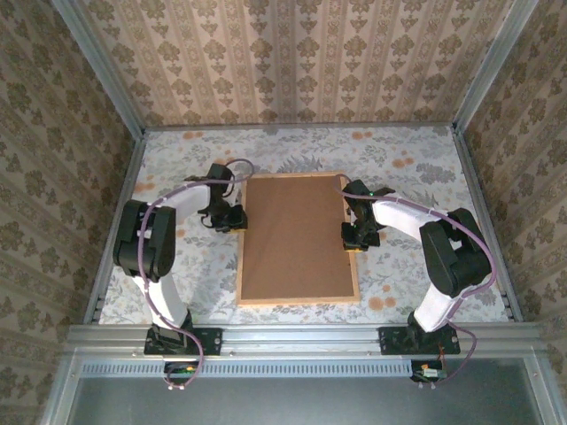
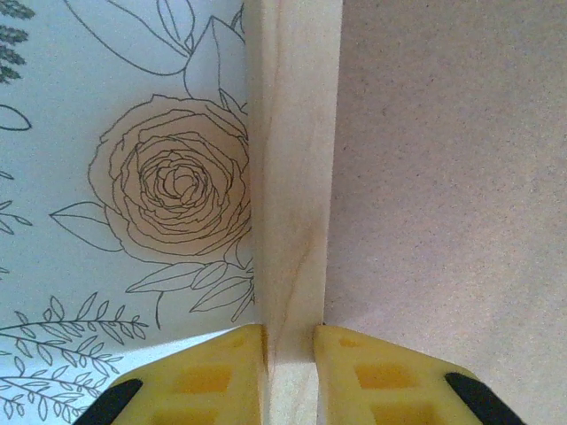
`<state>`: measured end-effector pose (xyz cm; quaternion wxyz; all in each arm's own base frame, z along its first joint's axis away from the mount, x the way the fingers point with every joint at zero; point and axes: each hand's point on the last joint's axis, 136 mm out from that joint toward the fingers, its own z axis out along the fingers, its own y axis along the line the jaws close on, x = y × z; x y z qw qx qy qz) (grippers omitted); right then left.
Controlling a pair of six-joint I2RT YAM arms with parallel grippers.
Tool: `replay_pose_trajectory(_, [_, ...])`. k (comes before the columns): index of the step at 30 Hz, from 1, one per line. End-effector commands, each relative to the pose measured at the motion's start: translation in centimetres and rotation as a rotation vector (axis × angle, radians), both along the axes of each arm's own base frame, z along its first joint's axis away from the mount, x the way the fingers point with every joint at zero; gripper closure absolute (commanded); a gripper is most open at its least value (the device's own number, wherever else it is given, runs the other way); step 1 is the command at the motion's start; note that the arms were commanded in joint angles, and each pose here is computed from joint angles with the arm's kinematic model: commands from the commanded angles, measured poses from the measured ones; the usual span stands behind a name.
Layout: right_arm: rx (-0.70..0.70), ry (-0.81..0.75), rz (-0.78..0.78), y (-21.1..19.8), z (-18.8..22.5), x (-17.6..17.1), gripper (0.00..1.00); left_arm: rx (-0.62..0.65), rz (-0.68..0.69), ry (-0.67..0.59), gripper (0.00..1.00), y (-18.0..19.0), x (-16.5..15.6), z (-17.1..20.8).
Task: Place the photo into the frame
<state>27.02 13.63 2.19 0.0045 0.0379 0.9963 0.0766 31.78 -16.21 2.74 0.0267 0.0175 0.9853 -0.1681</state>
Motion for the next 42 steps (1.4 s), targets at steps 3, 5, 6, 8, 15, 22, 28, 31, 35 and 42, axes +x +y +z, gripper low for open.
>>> replay_pose_trajectory(3, [-0.007,0.035,0.012,0.4,-1.2,-0.5,0.87,0.059,-0.108,0.078,0.77,-1.2,-2.3,-3.3])
replay_pose_trajectory(5, [-0.004,0.035,0.012,0.5,-1.2,-0.5,0.87,0.068,-0.115,0.086,0.77,-1.3,-2.3,-3.5])
replay_pose_trajectory(6, [-0.002,0.034,0.013,0.5,-1.2,-0.5,0.88,0.068,-0.116,0.093,0.78,-1.4,-2.3,-3.6])
replay_pose_trajectory(8, [-0.003,0.037,0.013,0.5,-1.2,-0.5,0.88,0.069,-0.112,0.106,0.78,-1.5,-2.3,-3.9])
replay_pose_trajectory(15, [-0.001,0.036,0.014,0.6,-1.3,-0.5,0.88,0.105,-0.140,0.126,0.79,-2.2,-2.4,-4.6])
replay_pose_trajectory(22, [0.000,0.036,0.022,0.9,-1.3,-0.3,0.88,0.111,-0.157,0.126,0.77,-2.9,-2.1,-4.8])
replay_pose_trajectory(28, [0.005,0.035,0.027,1.2,-1.3,-0.4,0.89,0.114,-0.208,0.123,0.76,-4.7,-2.5,-5.2])
replay_pose_trajectory(31, [0.008,0.038,0.030,1.3,-1.4,-0.5,0.89,0.134,-0.230,0.121,0.75,-5.0,-2.5,-5.5])
replay_pose_trajectory(35, [0.009,0.037,0.033,1.5,-1.4,-0.4,0.89,0.158,-0.250,0.125,0.73,-5.1,-2.7,-5.9])
replay_pose_trajectory(42, [0.012,0.041,0.041,1.9,-1.5,-0.4,0.89,0.158,-0.271,0.118,0.69,-5.8,-2.7,-6.2])
